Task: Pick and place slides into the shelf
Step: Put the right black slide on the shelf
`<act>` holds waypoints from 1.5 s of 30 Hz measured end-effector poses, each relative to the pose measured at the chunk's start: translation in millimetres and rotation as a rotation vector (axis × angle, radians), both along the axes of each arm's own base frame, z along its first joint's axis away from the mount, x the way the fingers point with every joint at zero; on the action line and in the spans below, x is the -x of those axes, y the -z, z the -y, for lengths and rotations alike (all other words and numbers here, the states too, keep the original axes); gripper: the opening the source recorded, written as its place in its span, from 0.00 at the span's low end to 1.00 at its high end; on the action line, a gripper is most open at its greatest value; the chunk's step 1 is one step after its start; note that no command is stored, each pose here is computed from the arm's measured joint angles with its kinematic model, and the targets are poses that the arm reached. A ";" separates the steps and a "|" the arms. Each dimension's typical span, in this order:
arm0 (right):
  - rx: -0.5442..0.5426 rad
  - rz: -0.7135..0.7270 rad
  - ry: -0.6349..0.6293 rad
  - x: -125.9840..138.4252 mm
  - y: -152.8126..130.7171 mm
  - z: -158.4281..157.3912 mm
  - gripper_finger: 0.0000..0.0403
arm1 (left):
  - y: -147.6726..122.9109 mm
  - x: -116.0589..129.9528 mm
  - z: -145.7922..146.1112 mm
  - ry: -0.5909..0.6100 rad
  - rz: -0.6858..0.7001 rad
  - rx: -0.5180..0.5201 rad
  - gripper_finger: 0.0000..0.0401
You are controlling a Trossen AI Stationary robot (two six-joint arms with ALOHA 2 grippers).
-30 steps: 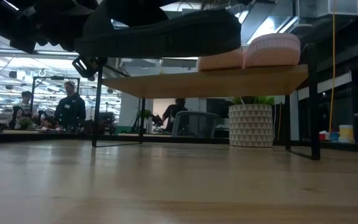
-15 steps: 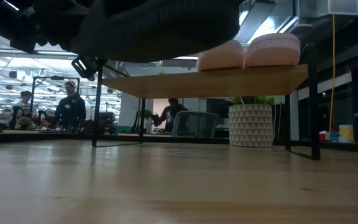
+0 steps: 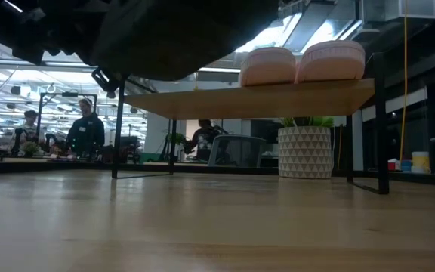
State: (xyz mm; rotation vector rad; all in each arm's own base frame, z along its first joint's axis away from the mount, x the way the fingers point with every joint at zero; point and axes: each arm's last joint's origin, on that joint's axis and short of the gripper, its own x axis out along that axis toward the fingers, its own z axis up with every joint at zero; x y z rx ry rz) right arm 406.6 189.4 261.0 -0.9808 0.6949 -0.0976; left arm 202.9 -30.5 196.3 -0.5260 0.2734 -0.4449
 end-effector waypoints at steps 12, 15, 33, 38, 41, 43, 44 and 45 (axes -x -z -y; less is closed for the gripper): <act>0.009 0.045 0.046 7.2 -19.2 -13.7 0.02 | -26.8 12.7 -7.9 0.012 0.171 0.012 0.31; 0.037 0.035 0.054 11.8 -21.3 -18.5 0.02 | -36.6 19.7 -10.6 0.020 0.243 -0.012 0.31; 0.116 0.240 0.397 -2.1 -42.9 19.0 0.01 | -70.3 61.4 -5.0 0.073 0.554 -0.176 0.31; 0.106 0.290 0.474 -11.9 -59.4 41.2 0.01 | -65.1 60.5 -5.2 0.071 0.497 -0.182 0.31; 0.103 0.299 0.513 -17.2 -63.9 56.8 0.01 | -64.0 60.2 -5.2 0.069 0.498 -0.207 0.31; 0.108 0.297 0.536 -19.9 -65.8 66.9 0.01 | -64.0 60.2 -5.2 0.069 0.503 -0.216 0.31; 0.110 0.294 0.548 -20.8 -66.7 71.8 0.01 | -63.9 60.2 -5.2 0.069 0.502 -0.216 0.31; 0.108 0.292 0.562 -21.2 -67.4 76.7 0.01 | -63.9 60.2 -5.2 0.069 0.502 -0.216 0.31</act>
